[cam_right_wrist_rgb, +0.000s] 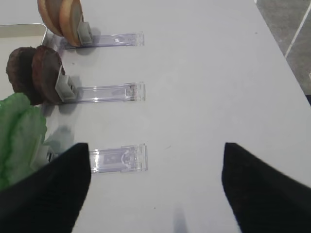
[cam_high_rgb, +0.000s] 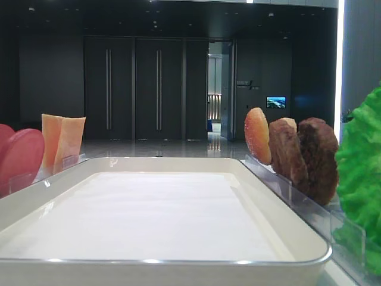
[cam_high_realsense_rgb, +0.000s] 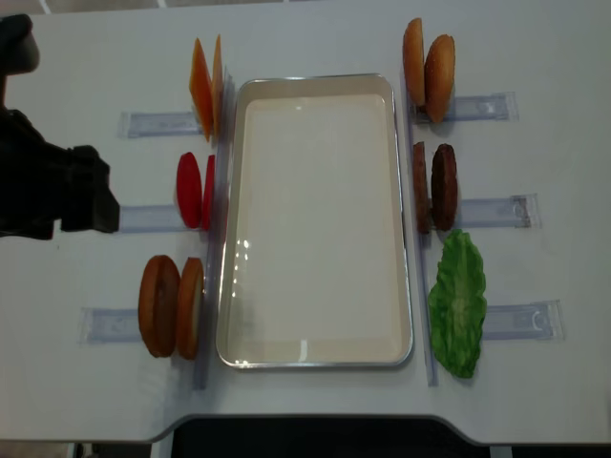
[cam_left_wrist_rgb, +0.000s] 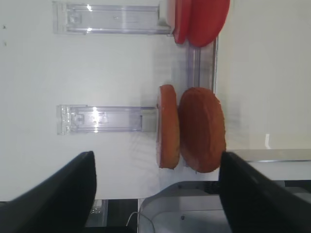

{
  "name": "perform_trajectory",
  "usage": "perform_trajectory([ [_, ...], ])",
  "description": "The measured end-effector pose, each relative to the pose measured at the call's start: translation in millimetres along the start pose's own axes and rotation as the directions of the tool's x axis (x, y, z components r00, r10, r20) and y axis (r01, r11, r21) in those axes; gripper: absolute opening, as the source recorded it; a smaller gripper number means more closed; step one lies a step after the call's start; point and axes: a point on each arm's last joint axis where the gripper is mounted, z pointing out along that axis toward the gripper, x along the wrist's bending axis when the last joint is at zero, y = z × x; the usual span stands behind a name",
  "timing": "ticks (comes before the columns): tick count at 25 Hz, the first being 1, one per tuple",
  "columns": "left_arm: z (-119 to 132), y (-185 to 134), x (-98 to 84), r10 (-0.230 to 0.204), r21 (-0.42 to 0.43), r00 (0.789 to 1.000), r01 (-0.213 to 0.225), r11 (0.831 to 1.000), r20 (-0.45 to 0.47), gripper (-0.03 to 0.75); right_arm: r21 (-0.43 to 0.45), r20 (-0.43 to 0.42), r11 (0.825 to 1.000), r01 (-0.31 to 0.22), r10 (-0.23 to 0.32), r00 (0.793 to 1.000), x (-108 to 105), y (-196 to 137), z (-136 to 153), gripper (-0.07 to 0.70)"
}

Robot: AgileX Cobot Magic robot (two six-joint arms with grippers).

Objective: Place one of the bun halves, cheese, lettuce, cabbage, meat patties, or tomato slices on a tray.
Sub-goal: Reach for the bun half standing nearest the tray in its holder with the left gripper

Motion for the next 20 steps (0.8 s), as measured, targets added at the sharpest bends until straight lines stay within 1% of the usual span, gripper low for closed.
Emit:
perform_trajectory([
  [4, 3.9, -4.7, -21.5, 0.02, 0.015, 1.0, -0.02, 1.0, 0.005, 0.6, 0.0, 0.0, 1.0, 0.0, 0.0, 1.0, 0.0, 0.0, 0.0, 0.531],
  [5, 5.7, -5.9, -27.3, 0.017, 0.021, 1.0, -0.017, 1.0, 0.002, 0.6, 0.0, 0.0, 1.0, 0.0, 0.0, 1.0, 0.0, 0.0, 0.0, 0.531],
  [10, 20.8, -7.7, -49.1, 0.031, 0.074, 0.999, -0.029, 0.997, -0.017, 0.6, 0.0, 0.0, 1.0, 0.0, 0.0, 1.0, 0.0, 0.0, 0.0, 0.531],
  [12, 27.2, -9.0, -57.4, 0.045, 0.098, 0.999, -0.042, 0.994, -0.025, 0.6, 0.0, 0.0, 1.0, 0.0, 0.0, 1.0, 0.0, 0.0, 0.0, 0.531],
  [15, 38.1, -10.0, -67.9, 0.061, 0.134, 0.997, -0.056, 0.989, -0.04, 0.6, 0.0, 0.0, 1.0, 0.0, 0.0, 1.0, 0.0, 0.0, 0.0, 0.531],
  [20, 51.6, -10.0, -77.2, 0.074, 0.173, 0.995, -0.062, 0.983, -0.063, 0.6, 0.0, 0.0, 1.0, 0.0, 0.0, 1.0, 0.0, 0.0, 0.0, 0.531],
])
